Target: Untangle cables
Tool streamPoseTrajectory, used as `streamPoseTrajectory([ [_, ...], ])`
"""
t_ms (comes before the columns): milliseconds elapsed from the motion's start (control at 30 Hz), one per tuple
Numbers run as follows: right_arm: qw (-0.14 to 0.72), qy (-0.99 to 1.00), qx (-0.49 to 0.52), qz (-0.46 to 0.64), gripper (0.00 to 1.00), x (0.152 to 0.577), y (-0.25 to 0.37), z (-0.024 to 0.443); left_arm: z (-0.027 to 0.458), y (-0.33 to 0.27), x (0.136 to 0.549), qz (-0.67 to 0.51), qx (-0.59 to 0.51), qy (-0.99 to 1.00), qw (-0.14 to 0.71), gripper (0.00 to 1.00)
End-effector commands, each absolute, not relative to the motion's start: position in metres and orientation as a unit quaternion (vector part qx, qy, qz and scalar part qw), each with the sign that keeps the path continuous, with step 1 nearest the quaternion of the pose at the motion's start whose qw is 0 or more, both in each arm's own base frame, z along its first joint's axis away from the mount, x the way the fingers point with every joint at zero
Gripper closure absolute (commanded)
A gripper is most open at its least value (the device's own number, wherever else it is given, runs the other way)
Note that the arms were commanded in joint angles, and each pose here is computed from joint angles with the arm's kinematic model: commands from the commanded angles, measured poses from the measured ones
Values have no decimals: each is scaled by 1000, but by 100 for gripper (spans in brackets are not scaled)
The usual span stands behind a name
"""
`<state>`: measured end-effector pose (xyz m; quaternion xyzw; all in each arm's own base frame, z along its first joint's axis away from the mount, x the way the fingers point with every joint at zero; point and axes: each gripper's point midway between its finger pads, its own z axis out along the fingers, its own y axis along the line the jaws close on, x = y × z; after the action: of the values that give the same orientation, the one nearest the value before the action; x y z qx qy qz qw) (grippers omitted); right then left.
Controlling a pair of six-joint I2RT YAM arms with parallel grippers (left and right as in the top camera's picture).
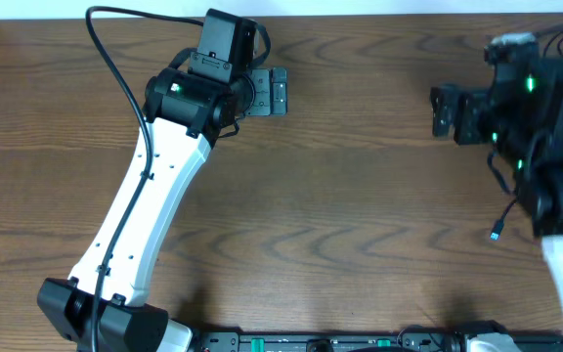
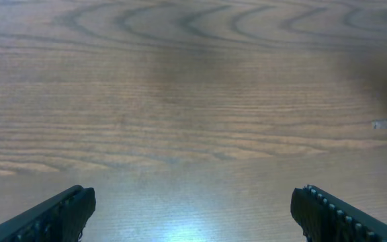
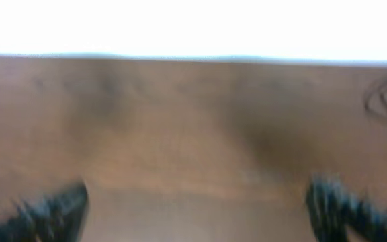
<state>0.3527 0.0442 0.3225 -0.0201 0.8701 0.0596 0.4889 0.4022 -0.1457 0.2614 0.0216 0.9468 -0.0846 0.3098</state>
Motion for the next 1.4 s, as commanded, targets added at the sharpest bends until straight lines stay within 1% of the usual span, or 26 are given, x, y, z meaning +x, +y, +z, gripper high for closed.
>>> streamPoseTrajectory([
  [0,528,848,-10,45,1,328,26,299,259,-141,403,-74,22,948,310,2],
  [167,590,806,-3,41,1,296,18,270,259,-141,403,-74,22,948,310,2],
  [233,637,770,8,29,1,276,11,253,259,-141,403,-74,22,948,310,2],
  [467,698,715,8,33,1,250,10,213,259,-141,403,-74,22,948,310,2],
  [700,705,707,-4,45,1,247,19,183,259,-141,403,-74,22,948,310,2],
  [933,677,733,-14,64,1,245,26,156,259,-141,403,-74,22,948,310,2],
  [1367,676,733,-11,75,1,245,28,157,259,-141,403,-74,22,948,310,2],
])
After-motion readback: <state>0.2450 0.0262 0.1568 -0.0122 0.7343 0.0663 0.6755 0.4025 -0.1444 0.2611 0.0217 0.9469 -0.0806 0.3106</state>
